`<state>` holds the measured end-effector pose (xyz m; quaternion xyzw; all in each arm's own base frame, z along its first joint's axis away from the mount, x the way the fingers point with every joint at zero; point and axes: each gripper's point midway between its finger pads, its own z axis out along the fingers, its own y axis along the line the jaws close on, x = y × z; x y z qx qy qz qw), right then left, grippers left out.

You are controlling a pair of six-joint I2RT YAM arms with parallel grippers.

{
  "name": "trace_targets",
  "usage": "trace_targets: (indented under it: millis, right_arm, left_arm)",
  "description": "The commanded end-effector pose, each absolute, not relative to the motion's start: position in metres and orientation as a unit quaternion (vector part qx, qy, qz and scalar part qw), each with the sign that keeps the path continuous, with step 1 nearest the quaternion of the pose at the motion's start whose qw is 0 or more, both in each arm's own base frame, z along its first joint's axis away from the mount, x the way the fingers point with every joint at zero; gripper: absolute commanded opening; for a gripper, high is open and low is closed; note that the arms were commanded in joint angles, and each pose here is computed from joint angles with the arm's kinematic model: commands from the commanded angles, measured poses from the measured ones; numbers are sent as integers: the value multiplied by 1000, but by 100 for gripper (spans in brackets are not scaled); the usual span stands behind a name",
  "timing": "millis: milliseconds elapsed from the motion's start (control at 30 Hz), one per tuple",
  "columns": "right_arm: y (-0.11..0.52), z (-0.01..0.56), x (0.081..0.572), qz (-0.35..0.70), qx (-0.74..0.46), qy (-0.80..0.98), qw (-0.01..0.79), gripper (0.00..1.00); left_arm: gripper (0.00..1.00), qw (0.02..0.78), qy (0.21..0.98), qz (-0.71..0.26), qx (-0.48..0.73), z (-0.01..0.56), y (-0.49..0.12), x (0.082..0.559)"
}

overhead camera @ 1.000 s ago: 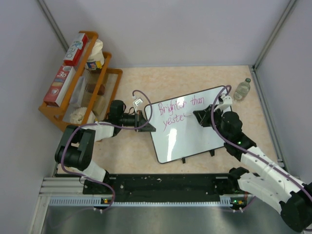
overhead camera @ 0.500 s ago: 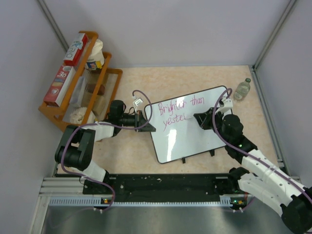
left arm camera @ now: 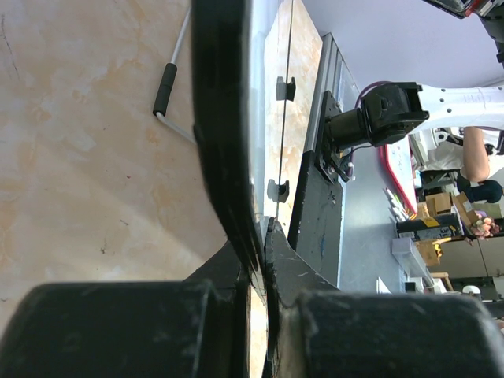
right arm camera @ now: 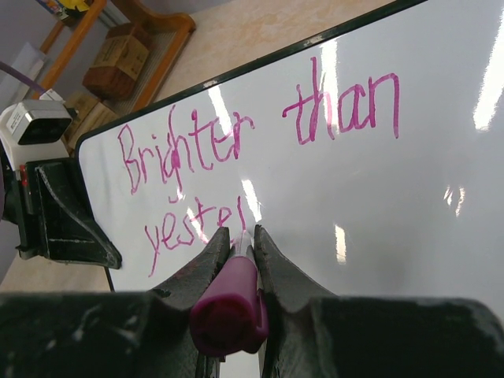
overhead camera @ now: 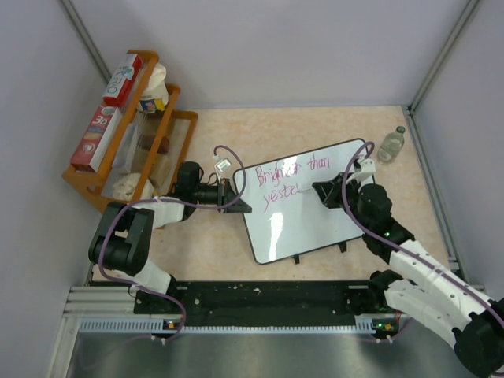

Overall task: Write a sentence on the whiteboard
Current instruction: Write with the whiteboard marker on the whiteboard.

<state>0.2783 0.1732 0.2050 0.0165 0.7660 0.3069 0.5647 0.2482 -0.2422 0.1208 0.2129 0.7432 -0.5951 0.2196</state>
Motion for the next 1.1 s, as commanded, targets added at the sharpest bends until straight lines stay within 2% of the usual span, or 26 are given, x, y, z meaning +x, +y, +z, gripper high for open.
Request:
trace_targets:
  millis: [0,467,1067]
  right_arm:
    - [166,223,292,291,32,752,590,0]
    - [162,235,301,282,47,743,606,0]
    - [153,220,301,275,64,750,599,0]
  left_arm:
    - [0,274,742,-548,273,95,-243,252]
    - [0,273,742,-549,273,94,-243,251]
    - [0,273,742,-548,272,95,-243,251]
